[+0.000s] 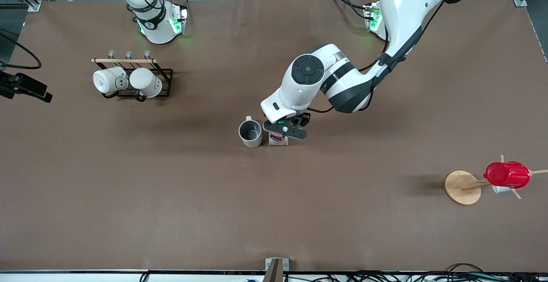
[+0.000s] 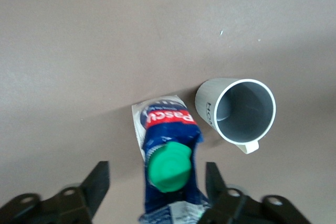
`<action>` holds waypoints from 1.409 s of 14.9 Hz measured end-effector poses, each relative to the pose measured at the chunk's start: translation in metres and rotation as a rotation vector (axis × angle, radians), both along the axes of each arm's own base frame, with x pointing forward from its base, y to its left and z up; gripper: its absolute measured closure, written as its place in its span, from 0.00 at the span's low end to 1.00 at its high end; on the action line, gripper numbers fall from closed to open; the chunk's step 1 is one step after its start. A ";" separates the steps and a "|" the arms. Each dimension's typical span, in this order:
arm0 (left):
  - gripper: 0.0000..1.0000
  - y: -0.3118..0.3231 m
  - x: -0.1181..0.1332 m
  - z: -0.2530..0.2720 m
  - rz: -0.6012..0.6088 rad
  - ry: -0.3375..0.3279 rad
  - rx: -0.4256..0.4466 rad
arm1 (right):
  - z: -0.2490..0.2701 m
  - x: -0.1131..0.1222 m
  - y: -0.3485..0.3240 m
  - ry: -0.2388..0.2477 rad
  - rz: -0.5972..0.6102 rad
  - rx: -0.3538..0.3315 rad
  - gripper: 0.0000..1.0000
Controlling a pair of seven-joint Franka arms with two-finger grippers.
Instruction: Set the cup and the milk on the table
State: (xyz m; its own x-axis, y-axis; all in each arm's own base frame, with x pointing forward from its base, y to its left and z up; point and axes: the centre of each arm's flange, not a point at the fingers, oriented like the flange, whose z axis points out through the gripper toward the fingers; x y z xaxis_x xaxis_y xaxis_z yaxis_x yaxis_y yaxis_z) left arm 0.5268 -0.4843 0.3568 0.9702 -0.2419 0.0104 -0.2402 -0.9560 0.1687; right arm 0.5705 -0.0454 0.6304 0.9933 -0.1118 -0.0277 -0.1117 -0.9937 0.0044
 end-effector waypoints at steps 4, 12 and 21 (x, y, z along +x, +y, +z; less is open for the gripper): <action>0.00 0.015 0.010 0.041 0.025 -0.041 0.017 | 0.000 0.001 0.010 0.000 0.018 0.000 0.00; 0.00 0.158 0.044 0.178 0.000 -0.138 0.174 | 0.001 0.002 0.007 -0.011 0.014 -0.002 0.00; 0.00 0.374 0.037 0.277 0.196 -0.013 0.116 | 0.002 0.003 0.006 -0.021 0.012 -0.003 0.00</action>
